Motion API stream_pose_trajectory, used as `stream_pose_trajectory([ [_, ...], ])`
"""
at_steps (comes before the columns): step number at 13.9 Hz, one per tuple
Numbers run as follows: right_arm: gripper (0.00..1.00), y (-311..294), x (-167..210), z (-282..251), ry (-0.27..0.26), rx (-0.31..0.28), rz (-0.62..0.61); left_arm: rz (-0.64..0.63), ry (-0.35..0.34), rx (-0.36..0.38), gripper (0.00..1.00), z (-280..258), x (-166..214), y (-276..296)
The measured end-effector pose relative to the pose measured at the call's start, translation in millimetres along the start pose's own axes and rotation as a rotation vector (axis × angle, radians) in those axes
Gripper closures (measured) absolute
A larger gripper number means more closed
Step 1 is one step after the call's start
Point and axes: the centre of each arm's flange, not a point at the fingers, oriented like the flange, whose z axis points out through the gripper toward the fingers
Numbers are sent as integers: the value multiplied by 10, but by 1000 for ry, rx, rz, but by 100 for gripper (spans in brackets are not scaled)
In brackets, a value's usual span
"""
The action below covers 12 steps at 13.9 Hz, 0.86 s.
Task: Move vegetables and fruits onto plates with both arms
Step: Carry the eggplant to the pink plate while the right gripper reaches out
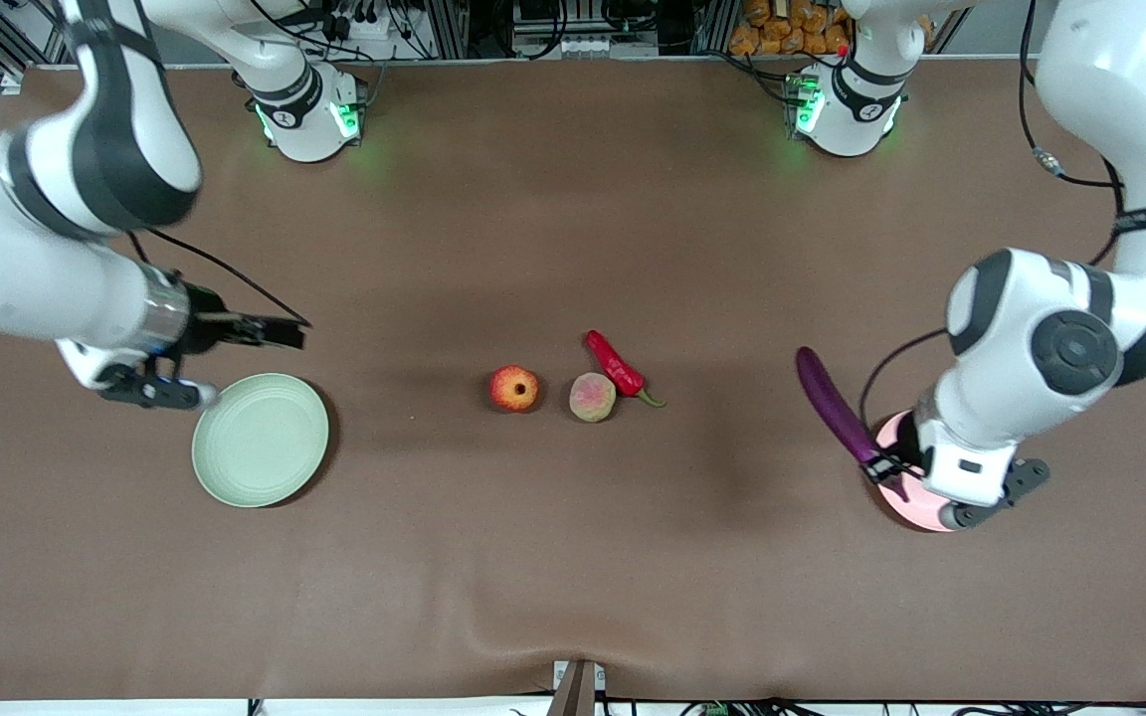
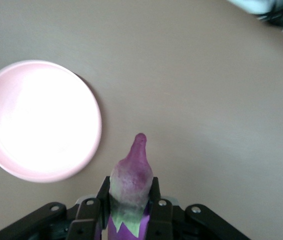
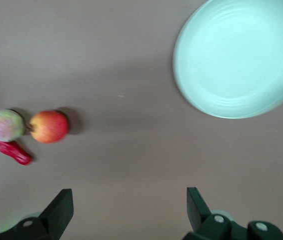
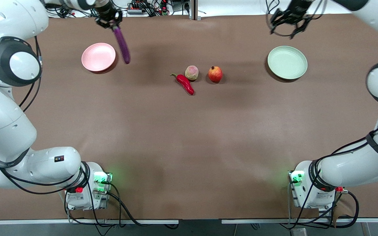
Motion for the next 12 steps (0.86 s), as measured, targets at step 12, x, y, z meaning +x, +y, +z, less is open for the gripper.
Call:
stream_pose_trajectory([
  [12,0,-1023,163,1728,-167,193,335,4,-9,-34,67,1007,785,-1321],
])
